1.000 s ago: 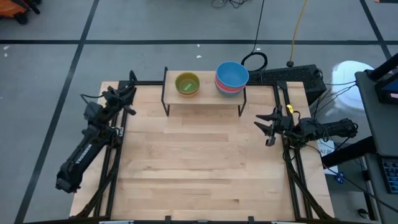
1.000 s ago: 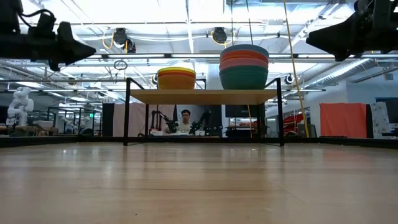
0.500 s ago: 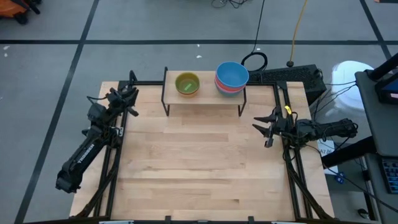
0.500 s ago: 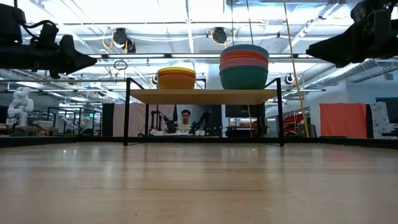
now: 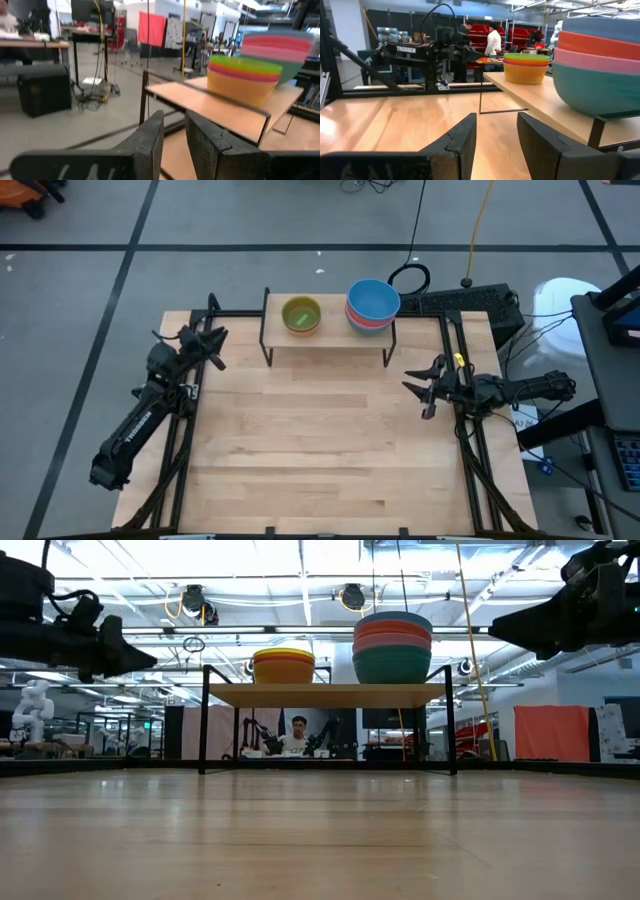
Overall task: Place and stack bowls onto a shelf
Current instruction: Return to Home Position
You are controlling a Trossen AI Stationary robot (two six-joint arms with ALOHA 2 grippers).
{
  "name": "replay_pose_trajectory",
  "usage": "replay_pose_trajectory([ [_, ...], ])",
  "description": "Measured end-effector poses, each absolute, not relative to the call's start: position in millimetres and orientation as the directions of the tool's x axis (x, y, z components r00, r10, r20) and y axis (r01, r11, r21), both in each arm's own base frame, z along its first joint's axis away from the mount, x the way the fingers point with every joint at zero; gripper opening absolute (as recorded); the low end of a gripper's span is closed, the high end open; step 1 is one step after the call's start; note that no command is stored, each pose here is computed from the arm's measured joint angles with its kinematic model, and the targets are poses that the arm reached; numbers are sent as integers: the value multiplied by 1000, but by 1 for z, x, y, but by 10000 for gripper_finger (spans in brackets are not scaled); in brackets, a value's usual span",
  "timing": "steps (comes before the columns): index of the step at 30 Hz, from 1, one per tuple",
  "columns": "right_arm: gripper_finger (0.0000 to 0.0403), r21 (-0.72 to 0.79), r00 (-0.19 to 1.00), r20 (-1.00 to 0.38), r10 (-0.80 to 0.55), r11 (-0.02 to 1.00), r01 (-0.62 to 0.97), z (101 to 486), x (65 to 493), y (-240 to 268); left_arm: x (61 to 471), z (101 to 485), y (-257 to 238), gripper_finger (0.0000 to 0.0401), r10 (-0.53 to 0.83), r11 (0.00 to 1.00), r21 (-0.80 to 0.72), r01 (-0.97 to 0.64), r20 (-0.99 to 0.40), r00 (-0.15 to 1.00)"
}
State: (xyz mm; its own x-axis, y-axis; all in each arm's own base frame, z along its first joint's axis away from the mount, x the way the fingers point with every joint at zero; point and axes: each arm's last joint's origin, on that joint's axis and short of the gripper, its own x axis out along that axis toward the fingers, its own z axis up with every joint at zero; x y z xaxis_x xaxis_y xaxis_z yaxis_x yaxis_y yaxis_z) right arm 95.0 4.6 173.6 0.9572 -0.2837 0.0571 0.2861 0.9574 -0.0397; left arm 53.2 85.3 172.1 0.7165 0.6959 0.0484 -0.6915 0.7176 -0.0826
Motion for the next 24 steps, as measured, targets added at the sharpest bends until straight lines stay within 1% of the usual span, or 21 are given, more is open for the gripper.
replay_pose_trajectory([
  [4, 134, -36, 957, 58, -284, 958, 286, 174, 95, 5, 53, 166, 85, 86, 697, 713, -103, -694, -8, 717],
  [15, 134, -41, 958, 57, -280, 959, 282, 174, 95, 5, 53, 166, 86, 86, 696, 713, -110, -693, -10, 718],
  [19, 134, -3, 958, 66, -279, 960, 280, 174, 95, 5, 53, 166, 86, 86, 696, 706, -176, -686, -10, 718],
  [24, 134, -9, 958, 68, -279, 960, 280, 175, 95, 5, 53, 166, 86, 86, 696, 705, -178, -686, -10, 718],
])
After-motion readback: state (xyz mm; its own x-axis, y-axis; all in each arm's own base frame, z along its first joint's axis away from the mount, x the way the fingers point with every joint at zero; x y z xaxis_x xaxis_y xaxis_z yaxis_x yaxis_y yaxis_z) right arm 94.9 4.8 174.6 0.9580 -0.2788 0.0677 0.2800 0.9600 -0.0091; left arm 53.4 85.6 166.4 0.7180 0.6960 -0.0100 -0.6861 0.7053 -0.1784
